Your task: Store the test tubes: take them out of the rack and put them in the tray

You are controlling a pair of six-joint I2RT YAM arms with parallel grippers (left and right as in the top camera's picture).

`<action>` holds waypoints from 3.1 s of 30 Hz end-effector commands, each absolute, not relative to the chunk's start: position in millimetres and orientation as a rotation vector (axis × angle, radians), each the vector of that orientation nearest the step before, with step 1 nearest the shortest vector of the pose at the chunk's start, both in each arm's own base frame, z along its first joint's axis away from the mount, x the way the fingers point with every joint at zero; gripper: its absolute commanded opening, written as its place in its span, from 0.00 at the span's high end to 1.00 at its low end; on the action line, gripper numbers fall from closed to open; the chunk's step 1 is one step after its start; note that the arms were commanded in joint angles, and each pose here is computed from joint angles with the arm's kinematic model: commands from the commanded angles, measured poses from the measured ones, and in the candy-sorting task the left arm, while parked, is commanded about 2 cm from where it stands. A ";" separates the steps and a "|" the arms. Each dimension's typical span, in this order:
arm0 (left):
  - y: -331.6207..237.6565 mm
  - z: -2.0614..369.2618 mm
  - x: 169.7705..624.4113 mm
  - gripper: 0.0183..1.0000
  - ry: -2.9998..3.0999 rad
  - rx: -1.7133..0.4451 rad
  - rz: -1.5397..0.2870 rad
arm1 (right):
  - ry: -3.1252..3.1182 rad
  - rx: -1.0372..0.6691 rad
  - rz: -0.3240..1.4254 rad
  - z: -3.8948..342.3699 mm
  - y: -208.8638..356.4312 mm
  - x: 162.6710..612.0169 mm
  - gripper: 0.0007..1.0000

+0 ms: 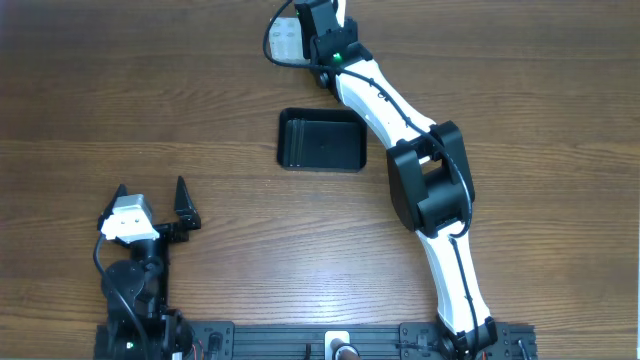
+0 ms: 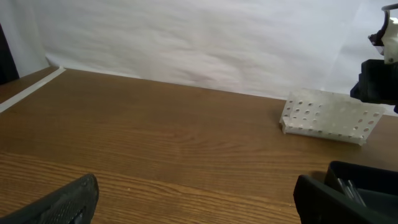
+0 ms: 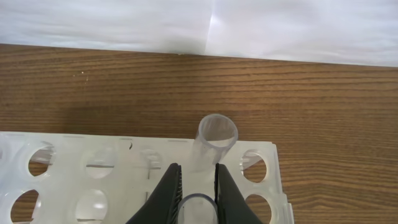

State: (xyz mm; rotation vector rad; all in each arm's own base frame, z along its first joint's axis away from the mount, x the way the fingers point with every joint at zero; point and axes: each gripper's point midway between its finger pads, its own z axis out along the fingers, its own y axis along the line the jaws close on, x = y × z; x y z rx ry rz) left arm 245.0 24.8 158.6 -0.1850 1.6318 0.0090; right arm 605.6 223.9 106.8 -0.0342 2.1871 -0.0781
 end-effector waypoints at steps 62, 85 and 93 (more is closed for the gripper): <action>23.9 158.0 245.0 0.00 1.632 -0.165 0.017 | 2.954 0.081 0.077 126.4 212.7 403.9 0.99; 23.9 158.0 245.0 0.00 1.632 -0.165 0.017 | 3.011 0.152 0.037 80.3 198.6 421.6 0.99; 23.9 158.0 245.0 0.00 1.632 -0.165 0.017 | 3.047 0.159 0.010 59.6 196.7 421.8 0.99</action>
